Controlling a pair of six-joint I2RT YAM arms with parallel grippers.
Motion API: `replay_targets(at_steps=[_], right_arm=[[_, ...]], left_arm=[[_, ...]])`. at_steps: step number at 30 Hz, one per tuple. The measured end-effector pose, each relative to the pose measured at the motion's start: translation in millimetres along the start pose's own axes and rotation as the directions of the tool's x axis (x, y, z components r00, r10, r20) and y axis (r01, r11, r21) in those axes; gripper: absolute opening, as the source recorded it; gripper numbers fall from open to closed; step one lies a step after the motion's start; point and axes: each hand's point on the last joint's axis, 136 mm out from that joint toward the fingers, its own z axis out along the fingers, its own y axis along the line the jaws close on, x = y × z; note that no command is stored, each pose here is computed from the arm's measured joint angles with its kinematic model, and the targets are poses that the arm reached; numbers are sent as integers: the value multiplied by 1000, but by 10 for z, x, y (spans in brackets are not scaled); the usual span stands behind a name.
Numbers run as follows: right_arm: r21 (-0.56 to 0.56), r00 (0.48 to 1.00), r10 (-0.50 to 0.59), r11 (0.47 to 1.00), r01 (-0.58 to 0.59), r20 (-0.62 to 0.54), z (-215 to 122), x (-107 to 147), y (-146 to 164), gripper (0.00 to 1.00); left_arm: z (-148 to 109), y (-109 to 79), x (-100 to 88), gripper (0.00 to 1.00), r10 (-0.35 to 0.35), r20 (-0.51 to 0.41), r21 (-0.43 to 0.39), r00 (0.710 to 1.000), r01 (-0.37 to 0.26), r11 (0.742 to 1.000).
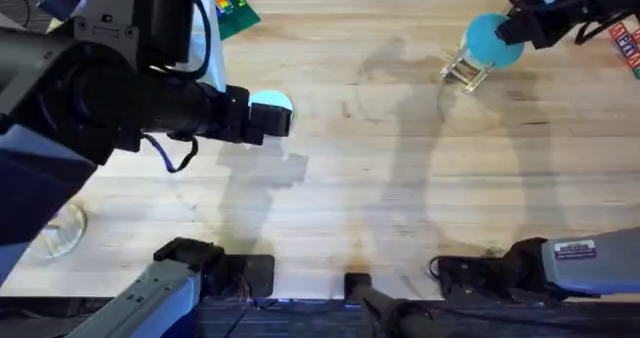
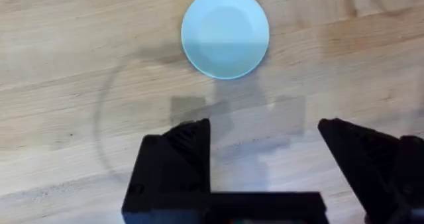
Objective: Pick up the plates from the table one by one and place each into a slot on the dish rack.
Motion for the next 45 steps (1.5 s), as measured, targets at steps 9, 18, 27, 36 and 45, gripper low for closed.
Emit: replay_targets(at_steps=[9,18,27,36,45], right_arm=[[-7,1000,3,1000,-3,-6,31,20,6,28],[-41,999,19,999,-20,-40,204,132,37,28],[-40,999,20,999,-21,-40,206,134,34,37],[-35,999,25,999,-27,-37,203,137,13,175],[15,998,67,998,-67,5,155,34,-103,284]], left_arm=[[0,0,0,993,0,0,0,1000,0,1000],[0,0,0,993,0,0,0,1000,0,1000],[0,0,0,993,0,0,0,1000,0,1000],[0,0,0,993,0,0,0,1000,0,1000],[0,0,0,993,0,0,0,1000,0,1000]])
